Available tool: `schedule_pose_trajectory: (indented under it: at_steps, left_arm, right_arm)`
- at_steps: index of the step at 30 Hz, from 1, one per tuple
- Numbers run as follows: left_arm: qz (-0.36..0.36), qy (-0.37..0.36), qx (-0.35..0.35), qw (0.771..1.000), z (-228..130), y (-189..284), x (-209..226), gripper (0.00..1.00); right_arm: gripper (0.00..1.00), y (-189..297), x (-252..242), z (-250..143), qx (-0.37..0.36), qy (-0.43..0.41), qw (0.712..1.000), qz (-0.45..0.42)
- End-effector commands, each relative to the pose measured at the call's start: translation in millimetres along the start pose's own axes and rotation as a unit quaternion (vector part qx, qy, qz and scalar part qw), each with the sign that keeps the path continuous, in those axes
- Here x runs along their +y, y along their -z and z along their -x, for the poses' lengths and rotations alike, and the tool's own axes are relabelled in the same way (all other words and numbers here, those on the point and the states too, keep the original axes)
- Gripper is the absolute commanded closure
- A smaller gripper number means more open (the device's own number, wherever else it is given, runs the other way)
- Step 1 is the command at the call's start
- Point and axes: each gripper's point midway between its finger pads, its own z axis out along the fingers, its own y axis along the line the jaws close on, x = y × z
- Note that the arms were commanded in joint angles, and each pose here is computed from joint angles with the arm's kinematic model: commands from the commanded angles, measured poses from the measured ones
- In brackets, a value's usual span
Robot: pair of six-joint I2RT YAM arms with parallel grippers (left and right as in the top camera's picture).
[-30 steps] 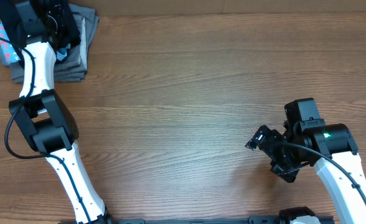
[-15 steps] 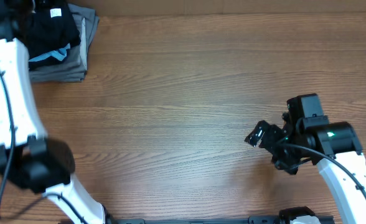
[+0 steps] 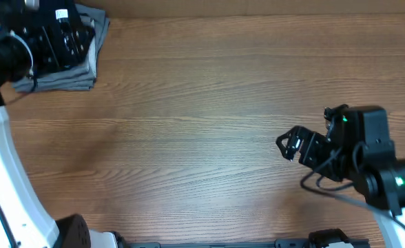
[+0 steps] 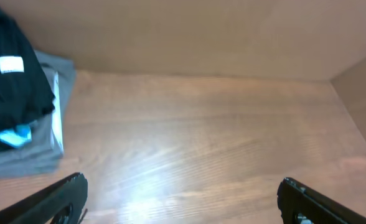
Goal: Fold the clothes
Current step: 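Release the bundle and pull the left gripper back from the stack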
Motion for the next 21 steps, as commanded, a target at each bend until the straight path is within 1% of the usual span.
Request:
schedule_pose_trajectory:
  at_steps: [1, 2, 5, 8, 11, 14, 17, 21]
  left_arm:
    - [-0.007, -0.050, 0.002, 0.999, -13, 24, -22, 0.00]
    - [0.016, -0.044, 0.019, 0.999, -29, 35, -22, 0.00]
    - [0.058, -0.034, 0.040, 0.997, -54, 50, -18, 0.00]
    - [0.059, -0.030, 0.045, 0.997, -80, 59, -25, 0.00]
    - [0.059, -0.023, 0.029, 0.998, -107, 60, -28, 0.00]
    - [0.075, -0.006, -0.005, 0.997, -129, 54, -20, 0.00]
    - [0.075, -0.008, -0.036, 0.996, -148, 43, -12, 0.00]
    - [0.078, -0.019, -0.052, 0.995, -161, 26, 0, 0.00]
  right_arm:
    - [0.00, 15, -4, -7, -0.025, 0.027, 0.999, -0.001]
    - [0.00, 18, -14, -13, -0.039, 0.028, 0.999, -0.014]
    - [0.00, 15, -23, -23, -0.053, 0.031, 0.998, -0.010]
    - [0.00, 3, -31, -29, -0.071, 0.036, 0.997, 0.000]
    - [0.00, -12, -35, -26, -0.098, 0.039, 0.994, 0.017]
    - [0.00, -23, -31, -13, -0.125, 0.040, 0.991, 0.033]
    - [0.00, -26, -25, 8, -0.163, 0.049, 0.985, 0.042]
    - [0.00, -22, -18, 35, -0.211, 0.054, 0.975, 0.041]
